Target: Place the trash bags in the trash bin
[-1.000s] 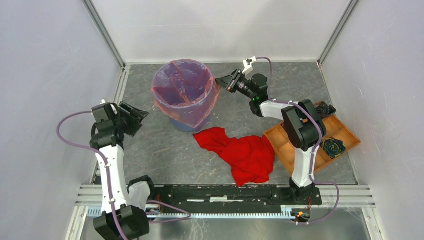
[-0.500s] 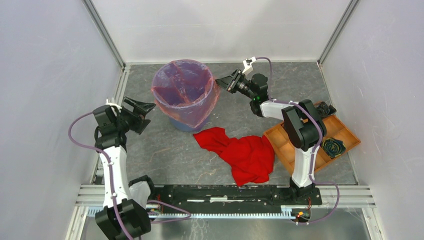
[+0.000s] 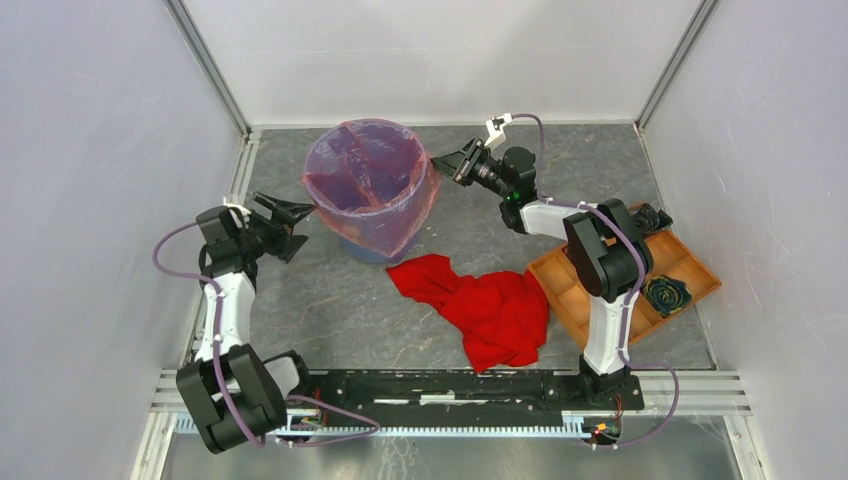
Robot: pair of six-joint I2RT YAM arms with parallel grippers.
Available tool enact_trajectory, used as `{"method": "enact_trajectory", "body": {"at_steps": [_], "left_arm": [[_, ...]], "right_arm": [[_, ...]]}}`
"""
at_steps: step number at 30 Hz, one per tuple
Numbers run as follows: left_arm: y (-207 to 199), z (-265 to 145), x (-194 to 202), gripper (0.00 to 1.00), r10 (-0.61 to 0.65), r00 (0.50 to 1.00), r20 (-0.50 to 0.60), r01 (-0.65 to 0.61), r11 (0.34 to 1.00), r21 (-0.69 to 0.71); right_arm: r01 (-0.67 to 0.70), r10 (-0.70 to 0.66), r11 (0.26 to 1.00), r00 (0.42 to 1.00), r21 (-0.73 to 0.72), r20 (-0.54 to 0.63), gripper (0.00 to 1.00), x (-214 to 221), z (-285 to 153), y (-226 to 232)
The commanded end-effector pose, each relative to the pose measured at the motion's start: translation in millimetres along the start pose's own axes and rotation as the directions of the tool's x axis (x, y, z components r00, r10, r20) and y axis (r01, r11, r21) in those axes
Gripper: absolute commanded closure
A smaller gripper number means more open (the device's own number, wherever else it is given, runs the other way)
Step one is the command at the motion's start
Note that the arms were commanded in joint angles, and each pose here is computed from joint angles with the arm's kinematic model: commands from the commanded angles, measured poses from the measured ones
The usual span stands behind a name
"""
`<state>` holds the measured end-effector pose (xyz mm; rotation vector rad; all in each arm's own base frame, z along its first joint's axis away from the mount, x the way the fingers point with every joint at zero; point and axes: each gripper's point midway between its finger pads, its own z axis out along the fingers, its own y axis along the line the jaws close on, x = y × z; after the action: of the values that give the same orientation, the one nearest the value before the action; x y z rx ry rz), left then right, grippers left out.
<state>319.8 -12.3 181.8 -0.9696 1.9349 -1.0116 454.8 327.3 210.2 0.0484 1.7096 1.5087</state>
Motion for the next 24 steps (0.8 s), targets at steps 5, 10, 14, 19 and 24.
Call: {"method": "enact_trajectory", "body": {"at_steps": [5,10,14,19,24], "left_arm": [[26.8,18.0,11.6,0.03,0.023,0.998,-0.060,-0.026,0.998,-0.052],[80.8,26.9,19.6,0.03,-0.022,0.998,-0.061,0.008,0.974,-0.225],[90.8,18.7,8.5,0.03,0.021,0.999,-0.033,-0.031,0.943,-0.332],[54.4,-7.7,-10.8,0.02,0.138,0.988,0.070,-0.110,0.946,-0.305],[22.5,-39.0,-25.0,0.01,0.264,0.953,0.146,-0.208,0.927,-0.312]], "right_arm": [[0.057,-0.054,0.995,0.998,-0.078,0.041,0.76,-19.6,3.8,30.4],[0.047,-0.045,0.996,0.998,-0.072,0.035,0.77,-16.1,3.4,26.3],[0.055,-0.053,0.996,0.998,-0.063,0.026,0.77,-15.4,3.3,24.6],[0.091,-0.092,0.996,0.996,-0.020,-0.008,0.71,-14.9,6.1,17.9],[0.218,-0.211,0.971,0.974,0.093,-0.084,0.46,-21.7,-8.4,6.1]]}}
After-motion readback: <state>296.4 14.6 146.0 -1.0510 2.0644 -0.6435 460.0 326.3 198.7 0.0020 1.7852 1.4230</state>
